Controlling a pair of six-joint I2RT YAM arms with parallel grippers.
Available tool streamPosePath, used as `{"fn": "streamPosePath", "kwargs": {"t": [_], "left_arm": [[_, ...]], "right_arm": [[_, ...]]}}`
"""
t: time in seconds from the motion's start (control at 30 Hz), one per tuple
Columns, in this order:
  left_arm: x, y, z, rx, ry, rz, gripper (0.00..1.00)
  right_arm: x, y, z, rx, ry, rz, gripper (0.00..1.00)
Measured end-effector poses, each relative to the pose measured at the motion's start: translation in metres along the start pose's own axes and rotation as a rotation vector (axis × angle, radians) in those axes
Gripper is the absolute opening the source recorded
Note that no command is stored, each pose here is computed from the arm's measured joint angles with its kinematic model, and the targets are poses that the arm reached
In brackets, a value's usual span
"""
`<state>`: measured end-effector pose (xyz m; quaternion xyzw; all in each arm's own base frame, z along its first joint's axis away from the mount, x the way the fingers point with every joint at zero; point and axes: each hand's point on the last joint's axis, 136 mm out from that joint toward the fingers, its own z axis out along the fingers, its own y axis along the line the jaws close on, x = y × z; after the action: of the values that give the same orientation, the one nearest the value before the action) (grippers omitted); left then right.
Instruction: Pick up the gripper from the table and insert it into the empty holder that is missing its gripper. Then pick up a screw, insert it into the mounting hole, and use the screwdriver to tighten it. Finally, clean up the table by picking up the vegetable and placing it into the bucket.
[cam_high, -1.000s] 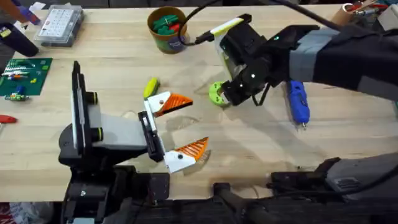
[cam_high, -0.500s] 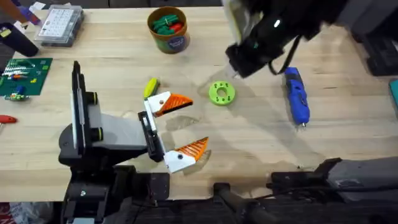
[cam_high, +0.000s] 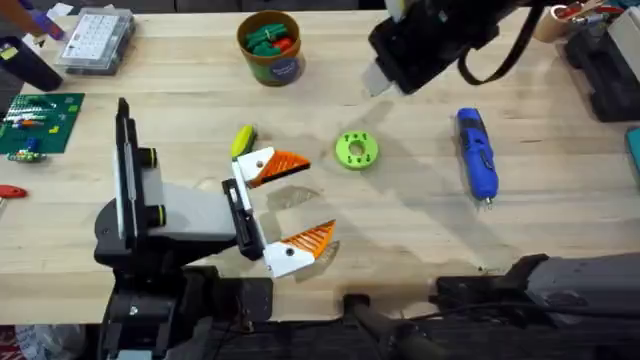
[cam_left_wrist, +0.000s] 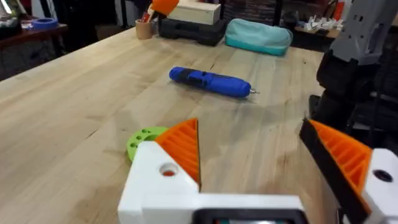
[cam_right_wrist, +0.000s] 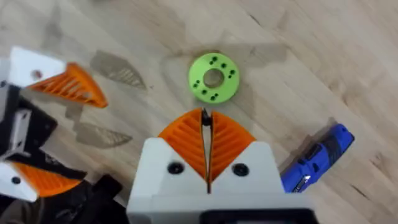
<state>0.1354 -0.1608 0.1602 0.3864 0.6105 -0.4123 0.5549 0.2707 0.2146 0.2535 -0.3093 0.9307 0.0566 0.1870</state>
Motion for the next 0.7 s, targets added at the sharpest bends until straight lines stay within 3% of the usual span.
{"fn": "streamPosePath", "kwargs": {"t": [0.43,0.7], "left_arm": [[0.0,0.0,0.0,0.0,0.0,0.0,0.99],[0.0,0.0,0.0,0.0,0.0,0.0,0.99]], "right_arm": [[-0.016,0.054,-0.042,-0.08,-0.068,-0.23,0.009],[-0.017,0.1,-0.031,-0.133,-0.041,-0.431,0.009]]}}
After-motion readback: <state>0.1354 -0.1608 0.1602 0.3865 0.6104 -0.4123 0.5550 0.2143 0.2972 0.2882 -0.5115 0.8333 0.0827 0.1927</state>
